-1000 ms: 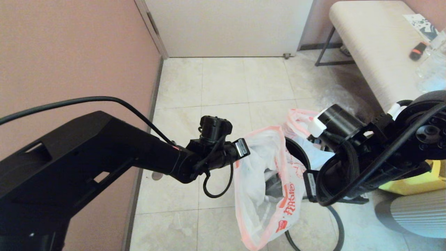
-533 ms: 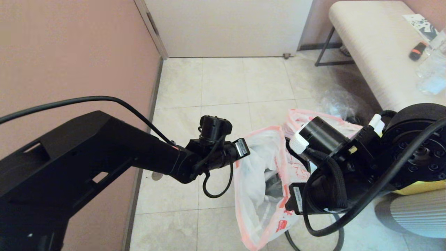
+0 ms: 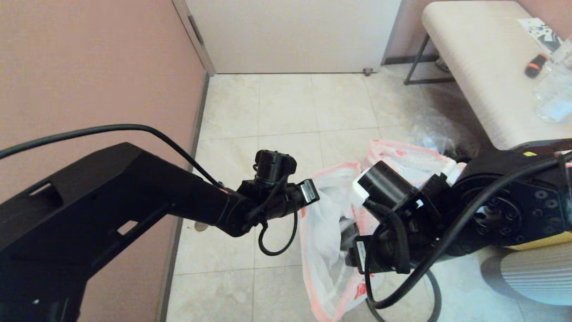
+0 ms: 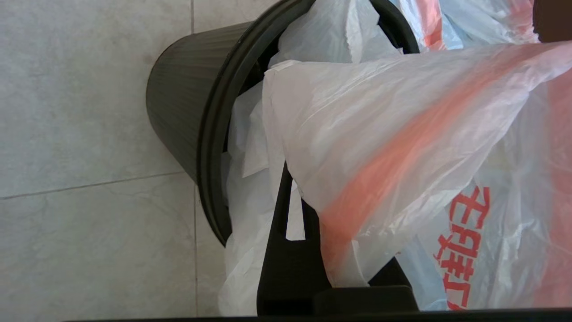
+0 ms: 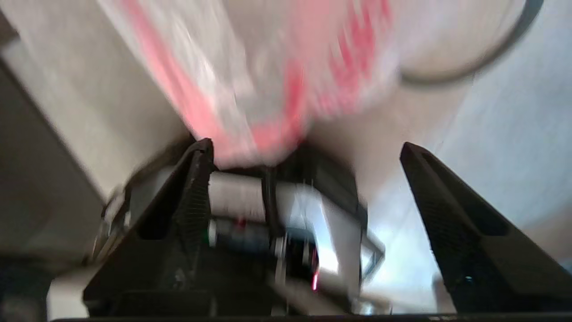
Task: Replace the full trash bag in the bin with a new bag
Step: Put the new garbage bag on the trash can
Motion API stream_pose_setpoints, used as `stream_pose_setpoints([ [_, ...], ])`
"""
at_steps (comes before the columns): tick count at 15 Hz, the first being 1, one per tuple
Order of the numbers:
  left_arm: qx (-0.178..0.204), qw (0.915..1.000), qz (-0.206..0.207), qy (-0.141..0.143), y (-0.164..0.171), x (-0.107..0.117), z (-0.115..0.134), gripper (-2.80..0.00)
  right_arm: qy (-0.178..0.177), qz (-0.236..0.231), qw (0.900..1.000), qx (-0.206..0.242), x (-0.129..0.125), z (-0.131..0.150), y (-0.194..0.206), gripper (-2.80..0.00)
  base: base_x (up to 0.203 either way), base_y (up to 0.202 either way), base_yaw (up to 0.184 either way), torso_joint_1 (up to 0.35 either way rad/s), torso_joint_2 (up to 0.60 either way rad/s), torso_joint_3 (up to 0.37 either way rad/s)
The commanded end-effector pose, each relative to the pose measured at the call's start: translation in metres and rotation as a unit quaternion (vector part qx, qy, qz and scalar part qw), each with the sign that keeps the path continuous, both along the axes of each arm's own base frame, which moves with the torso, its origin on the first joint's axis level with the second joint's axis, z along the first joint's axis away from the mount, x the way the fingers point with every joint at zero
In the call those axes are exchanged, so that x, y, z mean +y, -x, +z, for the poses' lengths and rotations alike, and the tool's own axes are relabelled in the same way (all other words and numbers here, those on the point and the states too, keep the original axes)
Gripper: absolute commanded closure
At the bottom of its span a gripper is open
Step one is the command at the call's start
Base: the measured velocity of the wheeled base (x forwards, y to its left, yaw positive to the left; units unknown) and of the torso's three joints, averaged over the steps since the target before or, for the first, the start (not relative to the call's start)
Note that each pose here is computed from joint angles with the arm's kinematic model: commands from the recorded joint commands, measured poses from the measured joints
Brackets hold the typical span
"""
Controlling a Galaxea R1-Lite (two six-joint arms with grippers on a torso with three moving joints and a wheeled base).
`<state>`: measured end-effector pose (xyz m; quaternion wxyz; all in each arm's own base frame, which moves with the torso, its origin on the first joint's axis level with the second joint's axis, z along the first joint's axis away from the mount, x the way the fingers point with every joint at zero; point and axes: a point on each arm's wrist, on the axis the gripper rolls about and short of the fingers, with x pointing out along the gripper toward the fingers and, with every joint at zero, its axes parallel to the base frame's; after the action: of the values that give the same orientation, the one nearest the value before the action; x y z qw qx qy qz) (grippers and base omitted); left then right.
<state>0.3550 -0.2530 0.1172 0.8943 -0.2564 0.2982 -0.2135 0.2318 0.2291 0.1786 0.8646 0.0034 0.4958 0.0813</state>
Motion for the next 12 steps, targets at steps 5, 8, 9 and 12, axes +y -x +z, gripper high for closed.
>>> stream_pose_setpoints([
  [5,-0.004,1.0000,0.007,0.004,-0.004,0.005,0.003,0.00,0.037,-0.020,0.999,0.000,0.005,-0.034,-0.018,0.00,0.000,0.000,0.000,0.000,0.00,0.000],
  [8,0.001,0.9998,-0.008,0.019,-0.007,0.012,0.006,0.00,0.060,-0.022,0.998,0.020,-0.007,-0.047,-0.021,0.00,0.000,0.000,0.000,0.000,0.00,0.000],
  [9,0.003,0.9994,-0.011,0.032,-0.007,0.015,0.012,0.00,0.060,-0.040,0.997,0.022,-0.016,-0.050,-0.031,0.00,0.000,0.000,0.000,0.000,0.00,0.000],
  [12,0.006,0.9994,0.011,0.033,-0.018,0.030,0.009,0.00,0.026,-0.085,0.996,0.010,-0.050,-0.029,-0.042,0.00,0.000,0.000,0.000,0.000,0.00,0.000],
])
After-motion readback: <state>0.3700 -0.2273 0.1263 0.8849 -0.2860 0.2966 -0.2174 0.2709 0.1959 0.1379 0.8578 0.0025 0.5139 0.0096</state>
